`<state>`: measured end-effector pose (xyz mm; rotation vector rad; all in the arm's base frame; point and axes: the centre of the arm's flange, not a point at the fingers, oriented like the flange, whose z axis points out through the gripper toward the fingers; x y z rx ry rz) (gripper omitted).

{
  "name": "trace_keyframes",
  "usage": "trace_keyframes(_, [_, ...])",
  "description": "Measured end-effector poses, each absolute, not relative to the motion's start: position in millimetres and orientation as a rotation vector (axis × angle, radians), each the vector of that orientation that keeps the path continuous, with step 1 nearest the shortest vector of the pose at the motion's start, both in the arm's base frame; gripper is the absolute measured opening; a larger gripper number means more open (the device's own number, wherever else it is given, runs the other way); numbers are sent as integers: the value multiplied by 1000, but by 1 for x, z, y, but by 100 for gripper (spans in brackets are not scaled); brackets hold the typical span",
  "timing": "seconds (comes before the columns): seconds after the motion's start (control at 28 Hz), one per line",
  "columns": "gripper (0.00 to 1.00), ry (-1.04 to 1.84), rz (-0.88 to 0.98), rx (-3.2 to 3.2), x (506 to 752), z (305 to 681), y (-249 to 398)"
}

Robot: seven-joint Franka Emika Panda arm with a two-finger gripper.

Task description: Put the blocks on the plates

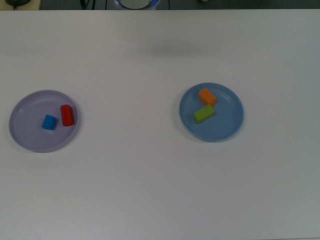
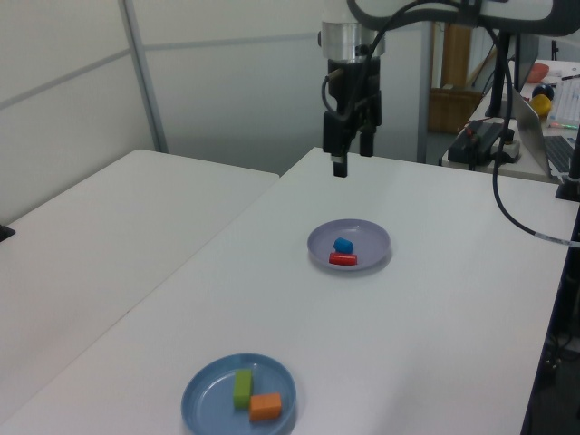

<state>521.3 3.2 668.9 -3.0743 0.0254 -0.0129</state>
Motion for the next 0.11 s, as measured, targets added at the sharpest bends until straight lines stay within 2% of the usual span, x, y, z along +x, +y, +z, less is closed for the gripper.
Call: trace_keyframes(0.11, [100,29,-90,-3084,533,665,3])
